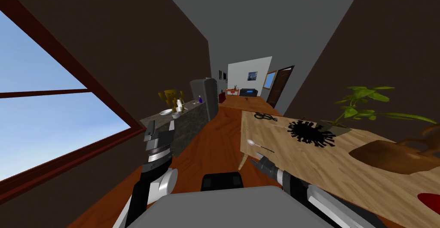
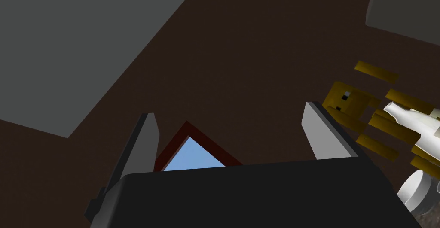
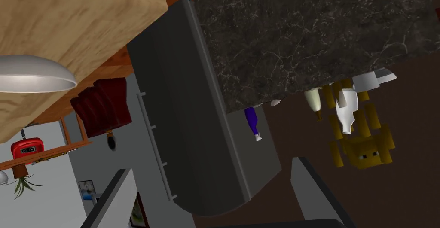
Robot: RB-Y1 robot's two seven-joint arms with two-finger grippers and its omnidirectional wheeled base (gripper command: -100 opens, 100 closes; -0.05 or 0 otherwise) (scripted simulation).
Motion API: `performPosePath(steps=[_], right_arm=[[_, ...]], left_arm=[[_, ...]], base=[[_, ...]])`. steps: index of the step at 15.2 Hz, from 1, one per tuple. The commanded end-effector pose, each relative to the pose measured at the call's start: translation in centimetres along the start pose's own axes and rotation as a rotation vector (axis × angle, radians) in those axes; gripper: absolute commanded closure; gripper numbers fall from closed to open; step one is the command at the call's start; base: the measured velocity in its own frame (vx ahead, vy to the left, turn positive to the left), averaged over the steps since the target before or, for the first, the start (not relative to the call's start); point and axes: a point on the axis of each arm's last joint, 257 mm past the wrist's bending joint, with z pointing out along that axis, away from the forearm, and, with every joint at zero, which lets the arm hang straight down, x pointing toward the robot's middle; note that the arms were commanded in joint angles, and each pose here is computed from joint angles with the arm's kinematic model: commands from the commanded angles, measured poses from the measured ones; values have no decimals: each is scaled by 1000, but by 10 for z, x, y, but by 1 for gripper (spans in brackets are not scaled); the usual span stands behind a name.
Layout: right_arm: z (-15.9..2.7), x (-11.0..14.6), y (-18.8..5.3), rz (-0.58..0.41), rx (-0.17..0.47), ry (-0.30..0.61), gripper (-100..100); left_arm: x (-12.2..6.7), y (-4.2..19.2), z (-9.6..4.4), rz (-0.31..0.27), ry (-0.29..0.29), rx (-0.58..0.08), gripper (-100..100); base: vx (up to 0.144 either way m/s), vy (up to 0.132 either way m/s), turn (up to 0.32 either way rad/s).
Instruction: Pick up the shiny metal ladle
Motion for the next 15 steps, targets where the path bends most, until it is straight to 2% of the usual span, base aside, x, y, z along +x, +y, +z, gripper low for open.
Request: performPosePath(steps=[1,2,3,4,5,6,7,8,9,10,11,12,13,14,15], right_arm=[[-15,31,-18,-71,30,100,-100],[-15,32,-17,-80,28,104,-100],[-28,54,-32,-126,49,173,-100],[-28,55,-32,-133,47,177,-100],[-43,75,-46,-181,65,246,-100],[-43,76,-46,-186,64,248,-100],[-58,95,-61,-235,80,316,-100],[-58,95,-61,-238,80,318,-100],[-75,113,-75,-286,94,384,-100],[-75,113,-75,-290,93,386,-100],[-92,129,-89,-335,105,449,-100],[-93,129,-89,-339,104,451,-100],[-111,144,-103,-385,114,514,-100],[-111,144,-103,-387,113,515,-100],[-129,157,-116,-434,121,576,-100]], left_arm=[[0,0,0,0,0,0,0],[0,0,0,0,0,0,0],[0,0,0,0,0,0,0],[0,0,0,0,0,0,0],[0,0,0,0,0,0,0],[0,0,0,0,0,0,0],[0,0,0,0,0,0,0],[0,0,0,0,0,0,0],[0,0,0,0,0,0,0],[0,0,0,0,0,0,0],[0,0,0,0,0,0,0],[0,0,0,0,0,0,0],[0,0,0,0,0,0,0],[0,0,0,0,0,0,0],[0,0,0,0,0,0,0]], base=[[118,105,117],[123,102,84],[133,121,91],[119,109,77],[126,100,97],[126,103,75],[155,102,76],[149,78,69],[131,59,99],[120,56,83],[137,72,86],[142,70,59],[147,53,78],[142,31,75],[149,27,88]])
